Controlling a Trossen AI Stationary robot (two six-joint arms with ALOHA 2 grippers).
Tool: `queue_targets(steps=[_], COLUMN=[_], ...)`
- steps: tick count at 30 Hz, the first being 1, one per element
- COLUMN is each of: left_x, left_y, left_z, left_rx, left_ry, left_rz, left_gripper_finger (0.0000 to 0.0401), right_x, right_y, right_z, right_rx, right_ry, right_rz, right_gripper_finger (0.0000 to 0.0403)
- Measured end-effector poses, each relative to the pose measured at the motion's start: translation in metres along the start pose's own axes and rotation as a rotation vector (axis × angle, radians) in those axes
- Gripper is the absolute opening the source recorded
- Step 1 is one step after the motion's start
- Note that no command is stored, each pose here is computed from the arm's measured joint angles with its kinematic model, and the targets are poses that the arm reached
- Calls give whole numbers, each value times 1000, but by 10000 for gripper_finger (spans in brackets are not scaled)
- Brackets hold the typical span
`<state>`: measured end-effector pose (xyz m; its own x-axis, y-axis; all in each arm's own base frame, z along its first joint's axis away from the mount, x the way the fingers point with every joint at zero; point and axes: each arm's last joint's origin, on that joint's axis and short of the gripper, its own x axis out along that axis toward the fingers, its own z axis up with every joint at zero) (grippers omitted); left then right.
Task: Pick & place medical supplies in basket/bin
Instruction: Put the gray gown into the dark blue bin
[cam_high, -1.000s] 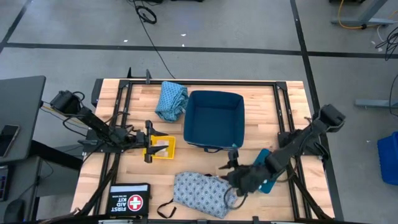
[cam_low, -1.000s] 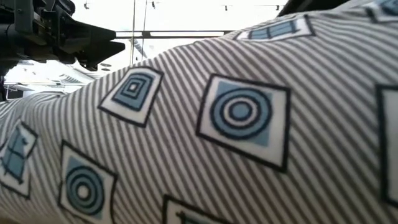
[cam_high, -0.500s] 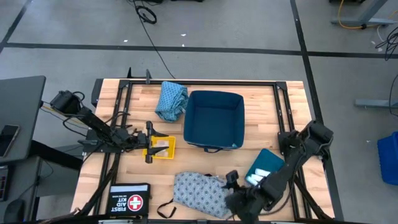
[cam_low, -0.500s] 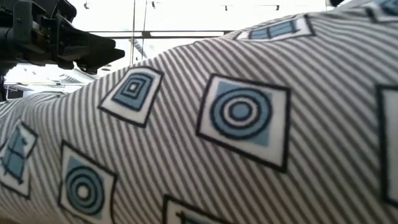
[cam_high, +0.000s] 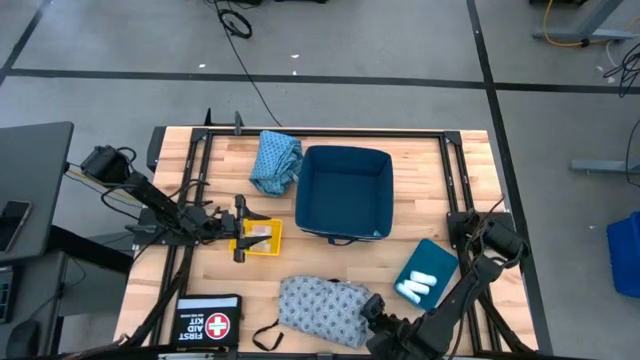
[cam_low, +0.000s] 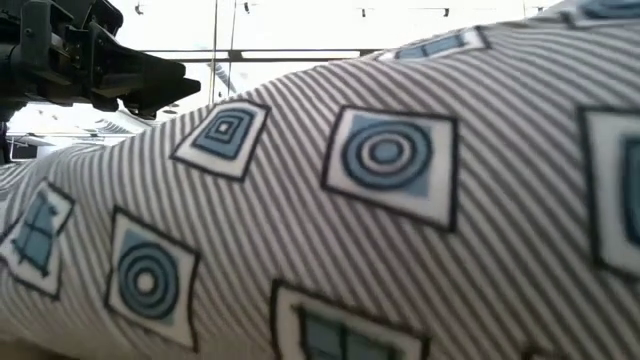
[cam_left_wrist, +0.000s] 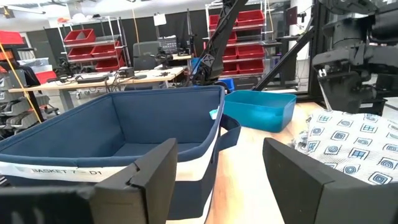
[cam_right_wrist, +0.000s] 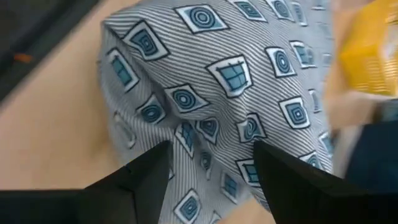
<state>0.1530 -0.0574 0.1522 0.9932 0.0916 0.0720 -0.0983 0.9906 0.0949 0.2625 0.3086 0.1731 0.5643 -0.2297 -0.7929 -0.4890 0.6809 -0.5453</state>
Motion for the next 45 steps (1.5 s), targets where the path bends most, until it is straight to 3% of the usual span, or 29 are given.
queue_targets(steps=[6,22,28,33,39,45], left_x=[0,0,0,0,0,0], left_y=[0,0,0,0,0,0], left_z=[0,0,0,0,0,0], left_rx=[0,0,4,5,7,7], left_ry=[0,0,0,0,0,0], left_rz=[-2,-2,-2,-2,-1,-2], left_gripper_finger=[224,224,224,224,224,224], right_x=[-1,22,30,38,41,42], right_y=[-1,-7,-11,-15,-19,-23], right_z=[1,6,4,1,0,1], right_rx=[-52,-194,-138,-82,9,86], right_ry=[-23,-110,-113,-106,-98,-98], right_rz=[-127,-88,-74,-22,-14,-81], right_gripper_finger=[238,238,234,174,28,12])
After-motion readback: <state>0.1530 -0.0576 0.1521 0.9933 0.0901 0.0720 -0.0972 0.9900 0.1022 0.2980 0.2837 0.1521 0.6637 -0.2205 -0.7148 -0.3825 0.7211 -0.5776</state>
